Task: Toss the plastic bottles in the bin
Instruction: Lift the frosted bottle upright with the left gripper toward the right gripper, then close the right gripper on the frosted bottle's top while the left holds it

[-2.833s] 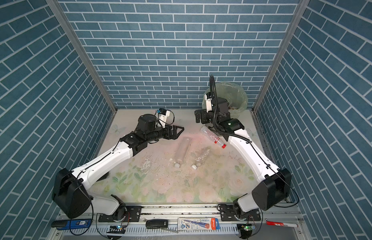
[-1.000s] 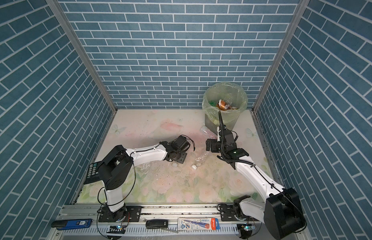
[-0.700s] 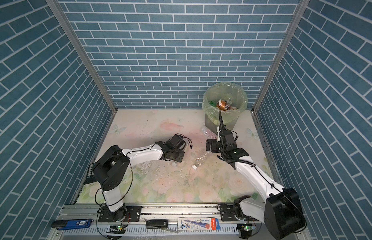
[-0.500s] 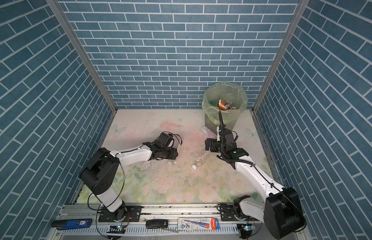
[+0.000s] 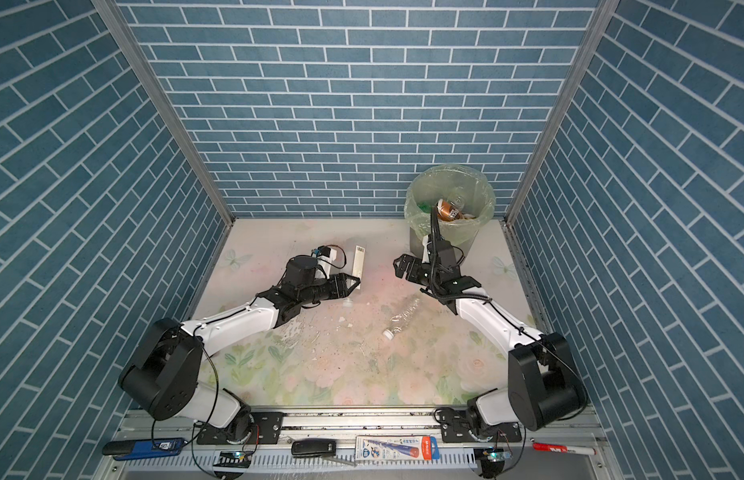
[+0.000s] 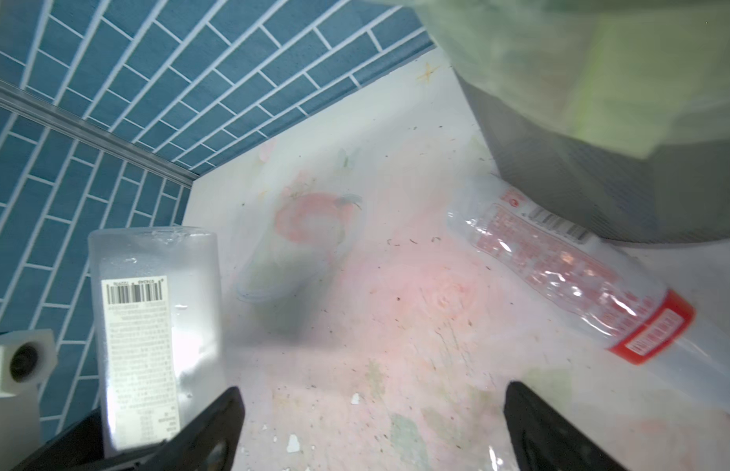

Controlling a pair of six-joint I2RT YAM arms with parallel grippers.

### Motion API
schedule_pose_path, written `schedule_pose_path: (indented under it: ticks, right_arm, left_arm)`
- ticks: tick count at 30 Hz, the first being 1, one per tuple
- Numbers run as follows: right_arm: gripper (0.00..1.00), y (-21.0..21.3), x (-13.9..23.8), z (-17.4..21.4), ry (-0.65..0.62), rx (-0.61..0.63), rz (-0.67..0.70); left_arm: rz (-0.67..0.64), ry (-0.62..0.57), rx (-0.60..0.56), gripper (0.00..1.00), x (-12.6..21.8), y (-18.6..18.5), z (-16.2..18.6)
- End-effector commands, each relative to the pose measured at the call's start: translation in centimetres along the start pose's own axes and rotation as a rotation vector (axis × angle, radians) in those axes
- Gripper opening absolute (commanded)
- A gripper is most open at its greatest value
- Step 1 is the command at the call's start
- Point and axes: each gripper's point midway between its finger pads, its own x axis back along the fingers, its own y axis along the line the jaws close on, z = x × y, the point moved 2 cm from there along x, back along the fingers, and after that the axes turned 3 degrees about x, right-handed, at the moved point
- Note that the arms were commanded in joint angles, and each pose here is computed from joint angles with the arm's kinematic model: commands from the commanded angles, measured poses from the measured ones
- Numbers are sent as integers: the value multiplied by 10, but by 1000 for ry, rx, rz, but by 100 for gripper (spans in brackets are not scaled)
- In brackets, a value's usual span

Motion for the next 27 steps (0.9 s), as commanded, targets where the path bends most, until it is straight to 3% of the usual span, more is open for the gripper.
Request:
schedule_pose_path:
  ticks: [1,13,23,27]
  right_arm:
    - [99,47,-2,-30,-64,-27,-137]
    - [99,113,-30,-46,-45,6,-263]
    - [99,136,-55,-25,32,29,-276]
    - [87,140,-63,-19,51,26,-286]
  left_arm:
    - [71,-49,-9,51,10,-21,-15]
    - [52,-51,-58,51,17,-32,-16]
    - [57,-53,-100,51,16,-45,-19]
    - [52,-53,-110,52,16,-47,-20]
